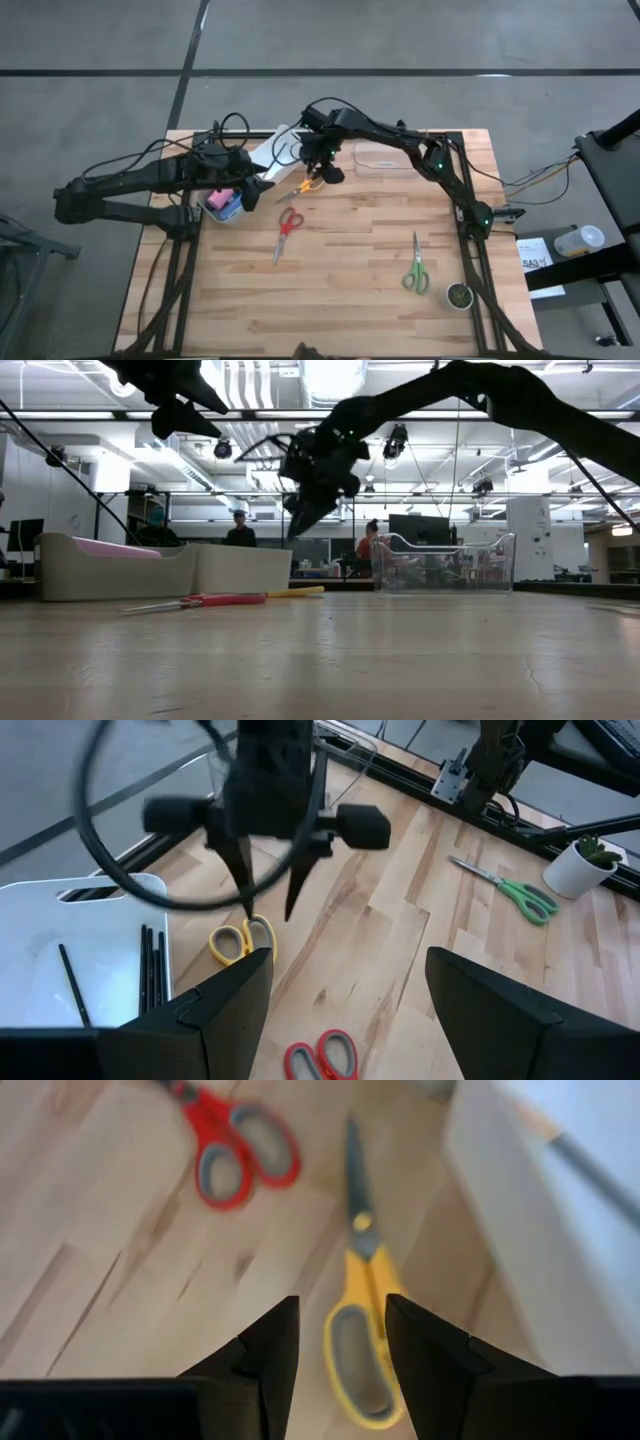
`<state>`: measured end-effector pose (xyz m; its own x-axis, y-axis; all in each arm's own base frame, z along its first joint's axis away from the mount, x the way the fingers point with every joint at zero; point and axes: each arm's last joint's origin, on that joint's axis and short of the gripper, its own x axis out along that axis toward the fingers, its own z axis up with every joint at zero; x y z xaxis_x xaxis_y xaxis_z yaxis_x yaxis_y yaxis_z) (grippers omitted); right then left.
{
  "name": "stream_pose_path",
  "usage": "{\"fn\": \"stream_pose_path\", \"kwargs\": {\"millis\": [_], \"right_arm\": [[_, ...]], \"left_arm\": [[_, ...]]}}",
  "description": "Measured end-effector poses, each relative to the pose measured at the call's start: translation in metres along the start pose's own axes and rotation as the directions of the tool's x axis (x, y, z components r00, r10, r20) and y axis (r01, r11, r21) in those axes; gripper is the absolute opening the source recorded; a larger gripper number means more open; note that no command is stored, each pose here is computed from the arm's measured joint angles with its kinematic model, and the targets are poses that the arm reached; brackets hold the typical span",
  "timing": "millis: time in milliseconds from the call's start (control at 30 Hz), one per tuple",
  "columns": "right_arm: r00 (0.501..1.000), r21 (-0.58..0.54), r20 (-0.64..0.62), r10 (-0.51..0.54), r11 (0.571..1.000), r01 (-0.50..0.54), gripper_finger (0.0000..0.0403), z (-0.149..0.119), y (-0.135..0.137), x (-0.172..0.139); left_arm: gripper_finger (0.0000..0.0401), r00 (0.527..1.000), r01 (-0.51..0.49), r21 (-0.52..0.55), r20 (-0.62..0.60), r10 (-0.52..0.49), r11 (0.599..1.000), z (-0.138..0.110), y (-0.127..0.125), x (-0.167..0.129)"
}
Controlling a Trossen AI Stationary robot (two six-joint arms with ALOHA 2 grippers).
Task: Pick & Place Paint Supplies
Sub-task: Put the green scissors into the transparent bin
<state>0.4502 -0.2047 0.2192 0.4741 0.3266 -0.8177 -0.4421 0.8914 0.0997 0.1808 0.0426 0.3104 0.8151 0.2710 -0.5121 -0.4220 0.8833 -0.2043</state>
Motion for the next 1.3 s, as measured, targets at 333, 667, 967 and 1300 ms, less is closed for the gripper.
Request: {"fn": "stream_pose_path", "kwargs": {"millis": [333, 667, 967, 1300], "right_arm": [[0.997, -0.028, -0.059, -0.044, 0.999, 0.043, 0.0148, -0.017, -0.001, 0.022], [0.997, 0.037, -0.052, -0.061, 0.997, 0.063, 0.0148, -0.005, 0.019, -0.007], [0.995, 0.231, -0.071, -0.074, 0.969, 0.088, 0.0148, -0.011, 0.043, -0.031], [0.991, 0.296, -0.016, -0.132, 0.946, 0.131, 0.0148, -0.04, 0.078, -0.028]], "left_arm": [[0.0271, 1.0, -0.001, -0.001, 0.0, 0.001, 1.0, 0.0, 0.0, 0.0], [0.0271, 1.0, -0.001, 0.0, -0.001, 0.001, 1.0, 0.0, 0.0, 0.0], [0.0271, 1.0, -0.001, 0.0, 0.0, 0.001, 1.0, 0.0, 0.0, 0.0], [0.0271, 1.0, -0.001, 0.0, 0.0, 0.001, 1.0, 0.0, 0.0, 0.0]]}}
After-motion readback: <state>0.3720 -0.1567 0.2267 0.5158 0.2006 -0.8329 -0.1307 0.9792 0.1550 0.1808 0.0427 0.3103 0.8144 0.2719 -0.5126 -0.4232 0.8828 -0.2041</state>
